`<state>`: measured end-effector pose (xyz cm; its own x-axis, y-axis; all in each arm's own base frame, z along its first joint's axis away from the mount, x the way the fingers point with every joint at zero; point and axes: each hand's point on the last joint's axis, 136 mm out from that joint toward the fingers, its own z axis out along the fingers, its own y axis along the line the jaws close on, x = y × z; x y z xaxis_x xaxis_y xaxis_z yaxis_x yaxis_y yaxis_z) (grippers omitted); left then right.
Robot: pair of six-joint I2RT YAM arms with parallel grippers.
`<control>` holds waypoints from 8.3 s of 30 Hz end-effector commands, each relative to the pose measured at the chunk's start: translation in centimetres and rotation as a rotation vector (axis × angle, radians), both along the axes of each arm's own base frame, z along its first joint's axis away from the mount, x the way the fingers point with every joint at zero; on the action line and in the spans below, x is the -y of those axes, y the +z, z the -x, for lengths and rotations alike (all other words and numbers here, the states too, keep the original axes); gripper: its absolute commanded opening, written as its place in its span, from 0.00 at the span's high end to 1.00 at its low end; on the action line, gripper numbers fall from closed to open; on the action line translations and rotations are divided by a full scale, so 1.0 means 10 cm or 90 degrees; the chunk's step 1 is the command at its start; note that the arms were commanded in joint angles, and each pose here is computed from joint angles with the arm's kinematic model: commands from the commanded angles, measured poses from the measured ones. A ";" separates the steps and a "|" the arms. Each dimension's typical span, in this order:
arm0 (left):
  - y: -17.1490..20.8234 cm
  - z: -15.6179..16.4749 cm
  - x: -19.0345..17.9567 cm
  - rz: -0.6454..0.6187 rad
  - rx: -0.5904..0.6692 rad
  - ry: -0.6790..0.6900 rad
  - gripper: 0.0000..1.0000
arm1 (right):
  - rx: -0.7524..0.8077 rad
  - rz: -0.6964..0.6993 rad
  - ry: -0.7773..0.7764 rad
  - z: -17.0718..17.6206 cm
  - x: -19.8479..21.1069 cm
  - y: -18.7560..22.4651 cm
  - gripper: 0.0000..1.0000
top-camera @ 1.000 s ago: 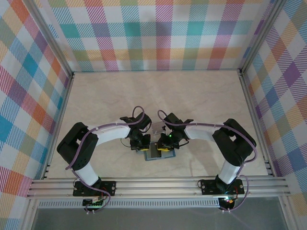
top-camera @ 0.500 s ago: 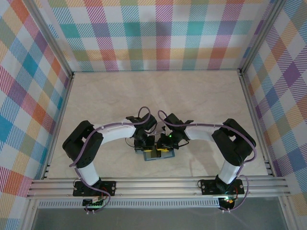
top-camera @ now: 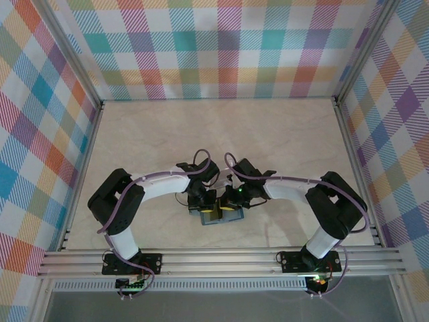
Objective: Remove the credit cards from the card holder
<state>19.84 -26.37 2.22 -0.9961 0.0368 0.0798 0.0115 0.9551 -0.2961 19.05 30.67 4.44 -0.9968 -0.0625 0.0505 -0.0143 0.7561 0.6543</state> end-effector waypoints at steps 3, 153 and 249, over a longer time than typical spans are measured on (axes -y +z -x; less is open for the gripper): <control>-0.17 0.11 -0.15 -0.049 -0.016 -0.012 1.00 | 0.019 0.057 0.005 0.01 0.13 0.05 0.95; 0.30 -0.03 -0.85 0.014 0.054 0.117 0.92 | 0.656 0.266 0.815 -1.47 -0.04 0.65 0.44; 0.07 -0.09 -0.49 0.064 -0.004 0.078 0.97 | 0.009 0.005 -0.012 -0.12 -0.32 0.36 0.83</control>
